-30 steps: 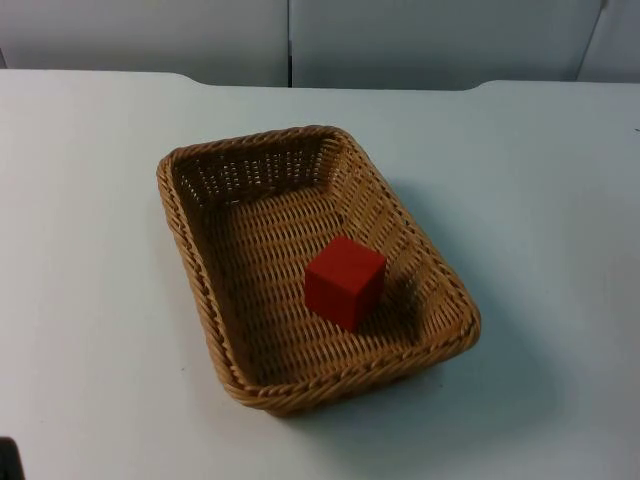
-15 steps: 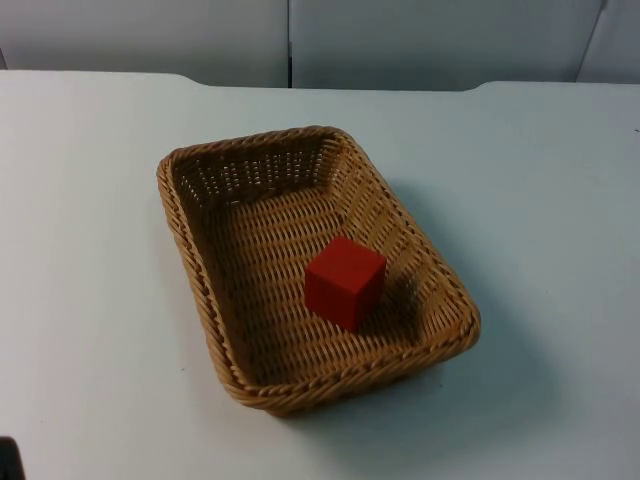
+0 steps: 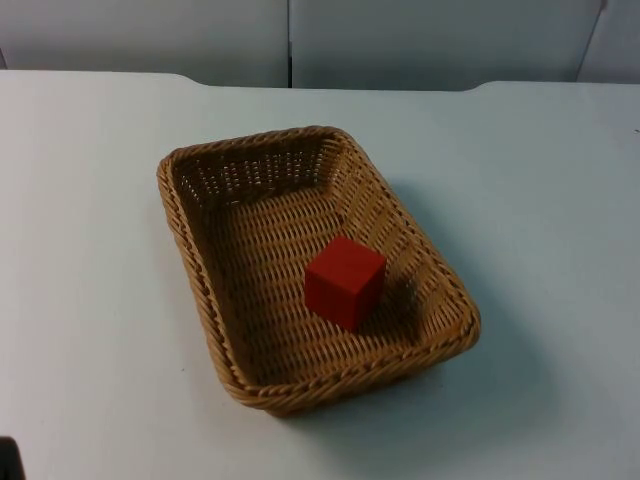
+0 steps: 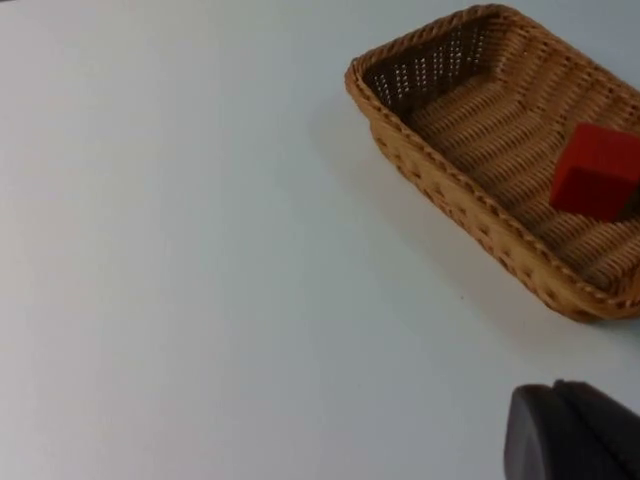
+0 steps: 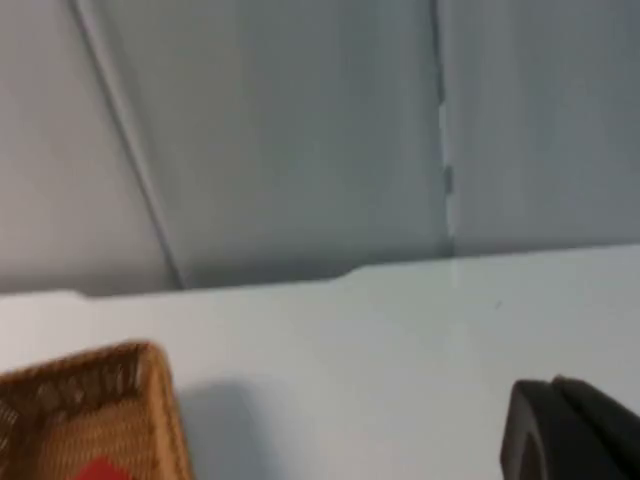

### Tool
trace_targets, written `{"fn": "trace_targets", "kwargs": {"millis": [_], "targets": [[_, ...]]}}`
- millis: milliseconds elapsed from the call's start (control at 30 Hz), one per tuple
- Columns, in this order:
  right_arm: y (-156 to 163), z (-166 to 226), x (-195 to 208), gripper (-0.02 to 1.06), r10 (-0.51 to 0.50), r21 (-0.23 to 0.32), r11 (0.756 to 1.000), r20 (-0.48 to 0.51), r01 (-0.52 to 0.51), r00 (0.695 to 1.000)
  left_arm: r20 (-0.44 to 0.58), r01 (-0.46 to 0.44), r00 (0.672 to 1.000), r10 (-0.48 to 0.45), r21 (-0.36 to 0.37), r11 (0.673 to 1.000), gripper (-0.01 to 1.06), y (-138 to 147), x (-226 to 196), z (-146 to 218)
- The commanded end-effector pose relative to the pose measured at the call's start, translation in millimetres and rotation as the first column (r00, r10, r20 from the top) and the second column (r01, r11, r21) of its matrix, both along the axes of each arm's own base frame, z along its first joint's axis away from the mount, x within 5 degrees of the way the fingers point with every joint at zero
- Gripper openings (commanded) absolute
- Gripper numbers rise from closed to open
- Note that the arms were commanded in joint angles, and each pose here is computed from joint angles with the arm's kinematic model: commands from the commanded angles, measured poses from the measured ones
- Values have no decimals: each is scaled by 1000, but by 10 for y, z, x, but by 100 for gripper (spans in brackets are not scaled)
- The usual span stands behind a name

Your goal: Pick up the basket with the left hand and place the cube into the basket with the right hand.

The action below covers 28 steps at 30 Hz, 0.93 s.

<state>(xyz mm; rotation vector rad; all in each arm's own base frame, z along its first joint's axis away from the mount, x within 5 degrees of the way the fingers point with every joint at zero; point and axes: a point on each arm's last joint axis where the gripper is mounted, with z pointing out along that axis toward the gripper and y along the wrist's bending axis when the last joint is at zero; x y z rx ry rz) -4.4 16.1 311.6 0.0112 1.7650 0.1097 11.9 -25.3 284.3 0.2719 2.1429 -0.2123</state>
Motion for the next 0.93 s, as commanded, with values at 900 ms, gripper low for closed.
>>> {"fn": "trace_targets", "kwargs": {"millis": [900], "targets": [[12, -326, -34, 0, 135, -77, 984, -272, -161, 953, 43, -177, 984, 173, 107, 978, 0, 224, -50, -49]]}}
